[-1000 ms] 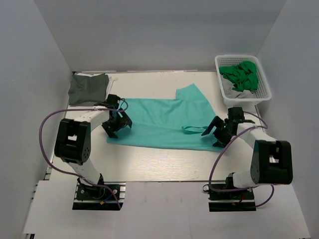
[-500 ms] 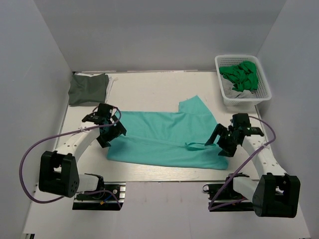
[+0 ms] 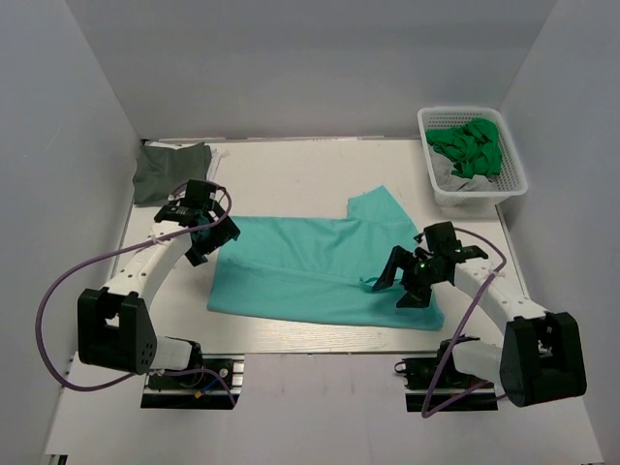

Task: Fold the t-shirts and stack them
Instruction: Fold the flattened tshirt in 1/3 of the way

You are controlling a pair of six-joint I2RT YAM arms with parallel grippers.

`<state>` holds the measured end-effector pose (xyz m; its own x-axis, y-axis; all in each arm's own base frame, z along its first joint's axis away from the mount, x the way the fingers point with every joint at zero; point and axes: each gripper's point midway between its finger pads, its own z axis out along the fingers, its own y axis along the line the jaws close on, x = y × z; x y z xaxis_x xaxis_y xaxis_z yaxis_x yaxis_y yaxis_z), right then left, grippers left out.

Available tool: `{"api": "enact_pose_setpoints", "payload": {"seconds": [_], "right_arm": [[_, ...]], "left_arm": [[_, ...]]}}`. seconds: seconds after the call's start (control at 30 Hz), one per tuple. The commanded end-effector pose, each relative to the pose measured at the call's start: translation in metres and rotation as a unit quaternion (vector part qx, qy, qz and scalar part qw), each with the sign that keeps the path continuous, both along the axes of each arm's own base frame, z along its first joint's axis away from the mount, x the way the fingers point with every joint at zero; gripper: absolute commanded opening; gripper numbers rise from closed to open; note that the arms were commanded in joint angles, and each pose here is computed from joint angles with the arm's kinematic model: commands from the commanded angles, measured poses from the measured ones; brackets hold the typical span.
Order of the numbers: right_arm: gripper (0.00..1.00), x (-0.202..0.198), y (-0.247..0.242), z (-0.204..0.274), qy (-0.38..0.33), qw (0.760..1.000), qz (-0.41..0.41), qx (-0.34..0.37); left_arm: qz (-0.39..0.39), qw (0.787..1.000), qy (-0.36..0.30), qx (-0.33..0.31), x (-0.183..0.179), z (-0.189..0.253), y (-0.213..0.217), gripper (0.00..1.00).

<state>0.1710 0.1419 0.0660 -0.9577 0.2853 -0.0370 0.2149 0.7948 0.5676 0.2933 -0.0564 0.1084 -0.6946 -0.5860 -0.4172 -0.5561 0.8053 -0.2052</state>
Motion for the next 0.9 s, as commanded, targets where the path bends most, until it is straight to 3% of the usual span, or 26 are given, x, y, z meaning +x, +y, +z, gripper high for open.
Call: {"api": "enact_pose_setpoints", "payload": {"seconds": [0.0,0.23,0.43,0.53,0.67,0.87], "right_arm": [[0.90,0.012,0.019,-0.001,-0.015,1.000,0.007,0.025],[0.90,0.063,0.029,0.000,-0.060,0.998,-0.026,0.021],[0.90,0.112,0.016,-0.019,-0.073,0.995,-0.052,-0.054],[0.90,0.143,0.017,-0.003,-0.101,0.991,-0.061,-0.069],[0.90,0.154,0.027,-0.004,-0.097,0.992,-0.058,-0.052],[0.90,0.165,0.016,-0.004,-0.092,0.990,-0.043,-0.095]], "left_arm": [[0.002,1.000,0.013,0.001,-0.009,-0.007,0.003,1.00],[-0.003,1.000,0.019,-0.022,-0.017,-0.016,-0.005,1.00],[0.003,1.000,0.014,0.006,-0.016,-0.003,0.005,1.00],[-0.001,1.000,0.010,0.007,-0.016,-0.001,0.006,1.00],[-0.001,1.000,-0.006,0.004,-0.011,0.006,0.005,1.00],[-0.005,1.000,0.005,0.008,-0.004,0.000,0.004,1.00]]}}
